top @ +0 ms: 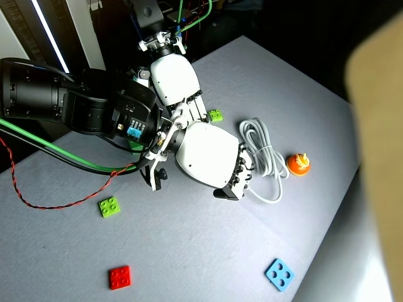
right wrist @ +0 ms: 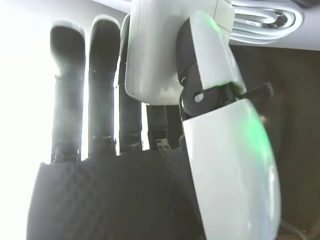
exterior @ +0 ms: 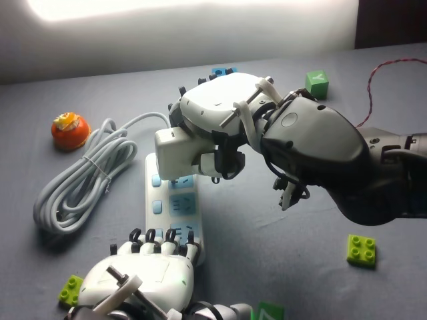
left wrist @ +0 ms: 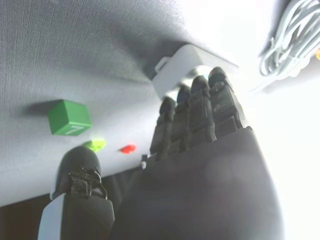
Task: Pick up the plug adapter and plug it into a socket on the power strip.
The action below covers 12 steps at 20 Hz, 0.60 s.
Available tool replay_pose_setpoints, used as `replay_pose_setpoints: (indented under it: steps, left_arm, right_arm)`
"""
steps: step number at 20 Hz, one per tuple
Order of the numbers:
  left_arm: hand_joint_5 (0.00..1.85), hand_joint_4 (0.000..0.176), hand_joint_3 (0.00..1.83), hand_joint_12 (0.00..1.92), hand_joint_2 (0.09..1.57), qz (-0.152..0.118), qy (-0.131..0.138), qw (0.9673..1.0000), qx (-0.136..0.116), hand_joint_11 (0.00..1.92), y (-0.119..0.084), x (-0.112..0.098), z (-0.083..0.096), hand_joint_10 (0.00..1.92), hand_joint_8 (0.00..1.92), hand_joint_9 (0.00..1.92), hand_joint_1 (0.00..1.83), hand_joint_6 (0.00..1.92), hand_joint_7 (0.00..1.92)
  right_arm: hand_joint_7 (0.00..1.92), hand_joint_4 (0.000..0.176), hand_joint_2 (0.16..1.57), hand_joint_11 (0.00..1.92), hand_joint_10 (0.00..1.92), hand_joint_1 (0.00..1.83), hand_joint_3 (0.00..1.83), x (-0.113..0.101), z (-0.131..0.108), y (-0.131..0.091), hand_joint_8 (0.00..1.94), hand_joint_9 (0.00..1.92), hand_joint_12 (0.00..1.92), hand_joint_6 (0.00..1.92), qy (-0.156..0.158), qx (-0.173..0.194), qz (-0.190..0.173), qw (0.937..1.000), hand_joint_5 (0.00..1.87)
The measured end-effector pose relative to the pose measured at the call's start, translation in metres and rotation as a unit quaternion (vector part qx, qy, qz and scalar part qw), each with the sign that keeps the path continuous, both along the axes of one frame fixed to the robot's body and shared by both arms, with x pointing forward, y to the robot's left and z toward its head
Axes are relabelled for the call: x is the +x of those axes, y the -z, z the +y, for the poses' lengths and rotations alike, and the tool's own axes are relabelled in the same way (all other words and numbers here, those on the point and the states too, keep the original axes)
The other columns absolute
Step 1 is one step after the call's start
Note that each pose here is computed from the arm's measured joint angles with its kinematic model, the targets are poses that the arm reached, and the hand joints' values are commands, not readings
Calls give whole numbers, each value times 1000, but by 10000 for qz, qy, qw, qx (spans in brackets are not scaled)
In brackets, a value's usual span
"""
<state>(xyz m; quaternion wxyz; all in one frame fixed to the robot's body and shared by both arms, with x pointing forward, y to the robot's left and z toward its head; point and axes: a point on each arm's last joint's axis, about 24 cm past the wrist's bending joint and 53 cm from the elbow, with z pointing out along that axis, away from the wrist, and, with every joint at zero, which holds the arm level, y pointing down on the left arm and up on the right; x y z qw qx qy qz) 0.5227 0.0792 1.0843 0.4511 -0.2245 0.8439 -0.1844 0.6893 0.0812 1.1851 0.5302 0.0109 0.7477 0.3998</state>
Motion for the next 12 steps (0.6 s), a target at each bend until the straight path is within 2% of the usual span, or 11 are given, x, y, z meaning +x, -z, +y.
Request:
replay_pose_setpoints:
  steps: [2, 5, 9, 10, 12]
  left_arm:
    - [50, 0, 1, 25, 1223, 6, -2, 10000, 7, 30, 1, 0, 0, 5, 3, 17, 28, 2, 18]
    - [66, 0, 0, 35, 1214, -1, -10, 10000, 12, 42, 1, 0, 1, 4, 5, 24, 57, 5, 31]
    - [69, 0, 2, 52, 1220, -6, -17, 10000, 3, 52, 1, 0, 1, 1, 2, 27, 29, 1, 34]
    - [55, 0, 3, 50, 1223, -8, -18, 10000, 4, 37, 1, 0, 1, 0, 0, 13, 21, 0, 18]
    - [57, 0, 0, 56, 1219, -8, -22, 10000, 6, 37, 1, 0, 1, 3, 2, 12, 39, 2, 18]
  right_arm:
    - [827, 0, 1267, 692, 1367, 1195, 2, 1, 0, 0, 1479, 763, 1642, 1292, -14, -2, 5, 10000, 588]
    - [820, 0, 1280, 723, 1324, 1188, 2, 1, 1, 1, 1478, 794, 1625, 1341, -48, -6, 44, 10000, 543]
    - [872, 0, 1243, 690, 1317, 1209, 0, 1, 2, -2, 1394, 778, 1631, 1278, -103, 1, 35, 9999, 626]
    - [848, 0, 1249, 688, 1392, 1205, 0, 2, 0, -5, 1447, 762, 1672, 1260, -102, 13, 17, 9999, 629]
    - [839, 0, 1266, 734, 1367, 1197, 2, 4, -1, -10, 1451, 799, 1627, 1302, -89, 12, -42, 10000, 569]
